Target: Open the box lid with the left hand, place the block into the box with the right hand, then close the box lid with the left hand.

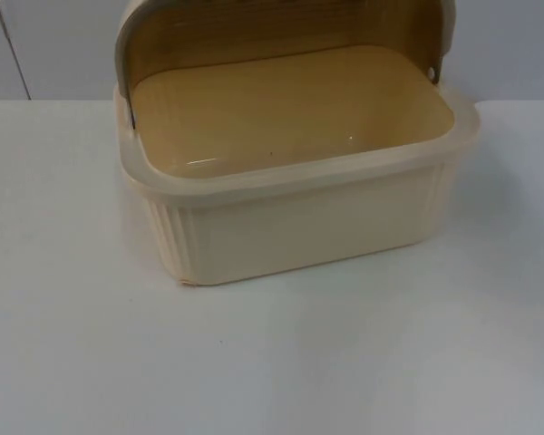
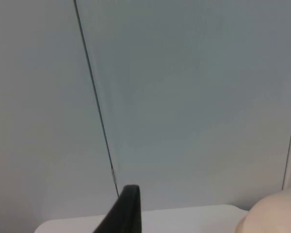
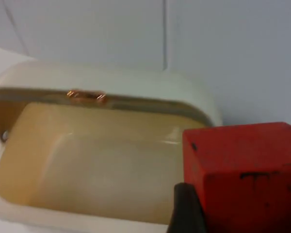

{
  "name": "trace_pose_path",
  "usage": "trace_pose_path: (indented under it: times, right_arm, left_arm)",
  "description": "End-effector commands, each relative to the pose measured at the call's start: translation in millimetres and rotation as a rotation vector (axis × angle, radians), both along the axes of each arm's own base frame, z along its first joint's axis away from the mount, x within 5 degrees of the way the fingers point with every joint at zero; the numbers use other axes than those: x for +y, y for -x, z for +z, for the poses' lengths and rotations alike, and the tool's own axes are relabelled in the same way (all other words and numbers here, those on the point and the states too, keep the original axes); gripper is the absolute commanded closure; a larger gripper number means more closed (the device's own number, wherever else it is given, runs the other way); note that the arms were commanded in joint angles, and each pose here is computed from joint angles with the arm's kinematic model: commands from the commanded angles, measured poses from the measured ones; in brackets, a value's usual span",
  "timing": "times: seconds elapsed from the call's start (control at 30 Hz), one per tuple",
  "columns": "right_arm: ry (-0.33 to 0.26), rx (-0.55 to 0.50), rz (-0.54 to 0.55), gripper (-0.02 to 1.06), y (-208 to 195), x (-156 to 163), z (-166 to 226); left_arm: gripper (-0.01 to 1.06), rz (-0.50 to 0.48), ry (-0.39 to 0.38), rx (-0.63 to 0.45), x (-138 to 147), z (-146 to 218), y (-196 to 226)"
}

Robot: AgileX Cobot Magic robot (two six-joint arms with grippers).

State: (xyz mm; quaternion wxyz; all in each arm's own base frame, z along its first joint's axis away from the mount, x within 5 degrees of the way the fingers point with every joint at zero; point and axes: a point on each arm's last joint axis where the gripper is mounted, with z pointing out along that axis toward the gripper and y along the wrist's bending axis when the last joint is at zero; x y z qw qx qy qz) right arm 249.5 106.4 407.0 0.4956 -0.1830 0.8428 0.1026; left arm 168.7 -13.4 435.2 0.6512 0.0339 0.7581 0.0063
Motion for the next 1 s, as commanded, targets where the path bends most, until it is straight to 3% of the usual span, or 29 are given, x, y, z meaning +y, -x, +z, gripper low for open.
trace_pose_path:
  times: [0.0,0.33,0.97]
  right_arm:
    - [-0.015,-0.026,0.031,1.04,3.7,7.6,-7.4]
    - [-0.087,-0.083,0.083,1.04,5.8,31.4,-67.8]
    - [-0.032,-0.004,0.078,1.04,-59.1,67.0,-150.7]
  left_arm:
    - [0.03,-0.003,0.005,-0.016,-0.2,1.2,1.4]
    - [0.03,-0.003,0.004,-0.021,-0.2,1.6,1.4]
    - [0.03,-0.003,0.004,-0.023,-0.2,1.8,1.4]
